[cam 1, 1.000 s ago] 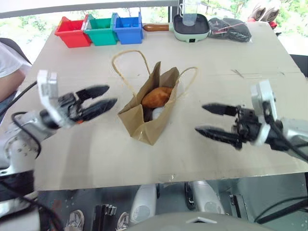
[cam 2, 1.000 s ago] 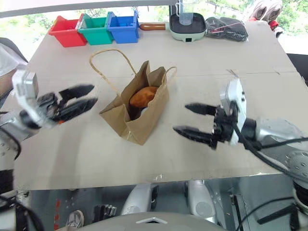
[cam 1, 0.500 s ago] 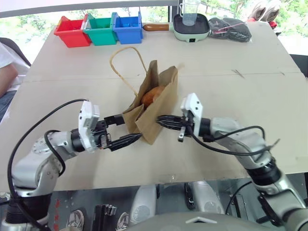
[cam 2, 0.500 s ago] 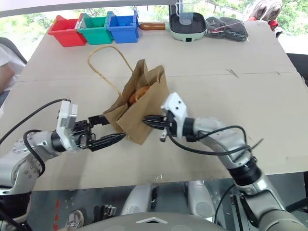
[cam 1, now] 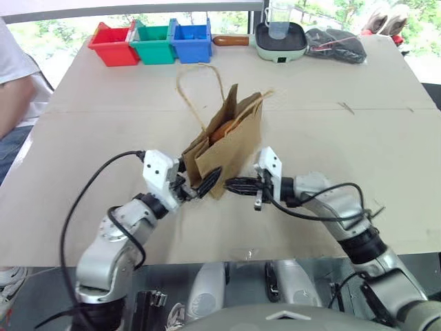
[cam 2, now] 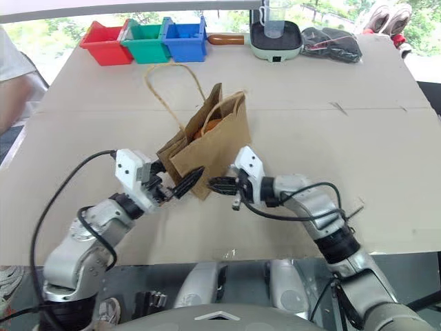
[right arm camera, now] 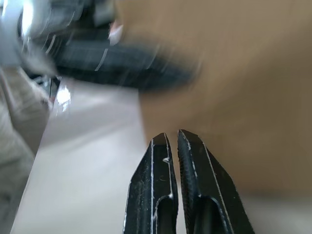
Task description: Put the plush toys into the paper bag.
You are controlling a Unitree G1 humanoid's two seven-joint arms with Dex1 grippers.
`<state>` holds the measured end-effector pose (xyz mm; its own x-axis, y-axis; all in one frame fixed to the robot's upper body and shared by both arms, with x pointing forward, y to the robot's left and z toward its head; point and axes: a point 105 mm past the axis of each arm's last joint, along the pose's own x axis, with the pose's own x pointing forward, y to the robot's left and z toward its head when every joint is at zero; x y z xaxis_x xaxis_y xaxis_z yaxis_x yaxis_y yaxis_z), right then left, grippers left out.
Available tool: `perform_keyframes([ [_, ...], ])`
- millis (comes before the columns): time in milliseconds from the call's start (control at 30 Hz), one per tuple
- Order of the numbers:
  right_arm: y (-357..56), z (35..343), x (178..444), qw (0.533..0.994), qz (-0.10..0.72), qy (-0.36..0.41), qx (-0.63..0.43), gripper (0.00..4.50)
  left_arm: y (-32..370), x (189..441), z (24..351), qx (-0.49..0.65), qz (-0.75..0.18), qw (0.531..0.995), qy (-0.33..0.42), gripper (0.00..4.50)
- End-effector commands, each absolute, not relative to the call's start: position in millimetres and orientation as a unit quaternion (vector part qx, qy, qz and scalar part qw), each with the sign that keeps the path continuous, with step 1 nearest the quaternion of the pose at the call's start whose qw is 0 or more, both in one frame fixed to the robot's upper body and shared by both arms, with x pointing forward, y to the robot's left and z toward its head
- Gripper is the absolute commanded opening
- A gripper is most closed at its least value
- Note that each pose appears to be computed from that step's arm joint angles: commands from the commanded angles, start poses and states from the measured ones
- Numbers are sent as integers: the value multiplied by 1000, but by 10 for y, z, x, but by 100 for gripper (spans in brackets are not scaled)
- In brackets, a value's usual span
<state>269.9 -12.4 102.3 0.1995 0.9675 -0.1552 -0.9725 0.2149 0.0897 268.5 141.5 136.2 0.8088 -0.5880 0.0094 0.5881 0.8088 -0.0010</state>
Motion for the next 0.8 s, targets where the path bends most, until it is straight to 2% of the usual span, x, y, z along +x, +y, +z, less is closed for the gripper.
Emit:
perform_keyframes([
  [33,-348,1295,2672,795,604,31,-39,40,1487,2705,1448,5,-302,953,-34,218],
  [100,-491,1354,2639,809,586,18,-48,80,1500,2708,1477,7,-319,947,-44,132],
  [133,-597,1402,2618,820,570,8,-56,120,1508,2716,1513,3,-337,940,-52,86],
  [167,-698,1445,2599,830,554,0,-65,192,1514,2719,1548,2,-356,932,-59,18],
  [200,-871,1538,2576,847,526,-17,-73,231,1503,2708,1604,9,-396,916,-70,0],
  [300,-1380,1777,2462,886,447,-54,-116,359,1550,2735,1711,80,-505,854,-92,0],
  [333,-1538,1778,2387,889,433,-45,-139,392,1576,2784,1736,101,-535,834,-94,0],
  [367,-1657,1771,2318,890,426,-34,-156,448,1594,2827,1751,113,-564,813,-95,0],
  [533,-1928,1814,2176,896,398,-19,-198,448,1592,3108,1669,172,-666,722,-72,0],
  [667,-1889,1849,2185,895,396,-31,-203,448,1478,3374,1601,193,-677,708,-56,0],
  [700,-1869,1841,2189,894,398,-31,-204,450,1458,3409,1577,191,-678,708,-47,74],
  [800,-1806,1781,2220,887,409,-28,-212,450,1421,3481,1542,179,-675,715,-33,185],
])
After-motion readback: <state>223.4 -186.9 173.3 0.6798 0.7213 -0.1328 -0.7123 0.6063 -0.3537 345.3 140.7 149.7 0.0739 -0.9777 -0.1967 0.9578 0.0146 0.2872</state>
